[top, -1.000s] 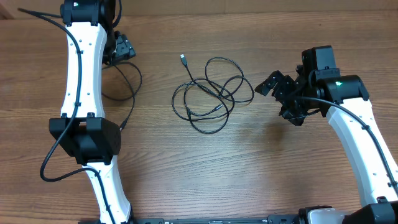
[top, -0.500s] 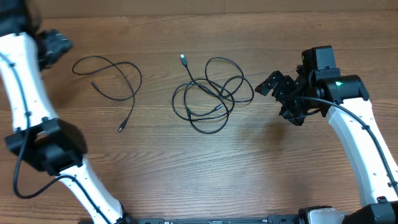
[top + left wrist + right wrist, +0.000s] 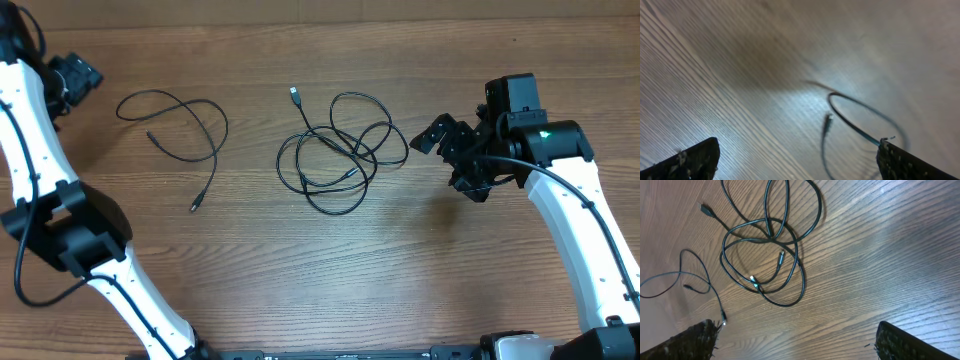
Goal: Untangle cables
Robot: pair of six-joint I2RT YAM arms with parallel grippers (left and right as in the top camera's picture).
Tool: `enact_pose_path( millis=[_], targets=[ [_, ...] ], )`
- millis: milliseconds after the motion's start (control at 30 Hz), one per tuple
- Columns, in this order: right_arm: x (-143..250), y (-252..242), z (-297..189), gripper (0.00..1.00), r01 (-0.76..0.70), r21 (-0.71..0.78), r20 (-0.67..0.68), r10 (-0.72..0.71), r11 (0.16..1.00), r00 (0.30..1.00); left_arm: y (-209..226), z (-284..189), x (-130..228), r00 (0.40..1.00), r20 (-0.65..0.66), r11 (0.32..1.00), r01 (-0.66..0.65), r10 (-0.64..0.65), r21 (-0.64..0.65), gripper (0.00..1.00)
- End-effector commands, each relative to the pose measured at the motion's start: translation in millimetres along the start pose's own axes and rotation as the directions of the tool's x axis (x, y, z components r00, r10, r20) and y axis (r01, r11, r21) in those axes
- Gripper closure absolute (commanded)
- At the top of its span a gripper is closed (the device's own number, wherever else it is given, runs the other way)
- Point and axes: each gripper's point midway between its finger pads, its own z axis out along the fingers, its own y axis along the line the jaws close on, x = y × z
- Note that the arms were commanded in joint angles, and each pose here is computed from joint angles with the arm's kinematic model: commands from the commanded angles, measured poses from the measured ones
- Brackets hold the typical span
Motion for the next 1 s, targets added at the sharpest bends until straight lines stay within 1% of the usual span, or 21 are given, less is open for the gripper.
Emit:
enact_pose_path(
  millis=[0,100,167,233,333,500,567,667,833,967],
  targets=[
    [-3.4,3.8,-5.7,0.00,0.014,-0.010,0.022,-0.014,1.000,1.000,8.7,19.2,13.9,0.996,-0.072,0.996,-0.064,0.060,-0.056,0.01],
    [-3.4,3.8,-5.7,0.00,0.014,-0.010,0.022,-0.014,1.000,1.000,9.3,12.4,36.1,0.984,-0.167,0.998,-0.062,0.056,-0.031,0.00],
    [-3.4,3.8,-5.7,0.00,0.014,-0.010,0.022,-0.014,1.000,1.000,6.1,6.5,43.8,0.978,-0.200,0.998,-0.057,0.056,-0.001,0.01],
    [-3.4,3.8,-5.7,0.00,0.014,-0.010,0.022,-0.014,1.000,1.000,0.3,-2.2,48.1,0.973,-0.212,0.995,-0.082,0.090,0.048,0.00],
    [-3.4,3.8,-5.7,0.00,0.014,-0.010,0.022,-0.014,1.000,1.000,-4.3,-21.1,47.6,0.975,-0.186,0.990,-0.109,0.124,0.088,0.00],
    [-3.4,3.8,-5.7,0.00,0.014,-0.010,0.022,-0.014,1.000,1.000,-6.3,-49.5,41.6,0.988,-0.122,0.991,-0.083,0.096,0.107,0.00],
    [-3.5,3.8,-5.7,0.00,0.014,-0.011,0.022,-0.014,1.000,1.000,-6.4,-48.8,43.5,0.990,-0.137,0.994,-0.029,0.043,0.101,0.00],
    [-3.4,3.8,-5.7,0.00,0.014,-0.010,0.022,-0.014,1.000,1.000,-9.6,-47.7,47.2,0.988,-0.147,0.995,-0.028,0.042,0.098,0.00],
    [-3.4,3.8,-5.7,0.00,0.014,-0.010,0.022,-0.014,1.000,1.000,-21.2,-45.8,42.3,0.992,-0.114,0.992,-0.038,0.052,0.118,0.01],
    [-3.4,3.8,-5.7,0.00,0.014,-0.010,0.022,-0.014,1.000,1.000,-23.7,-35.3,39.7,0.992,-0.123,0.994,0.029,-0.016,0.109,0.01]
  ],
)
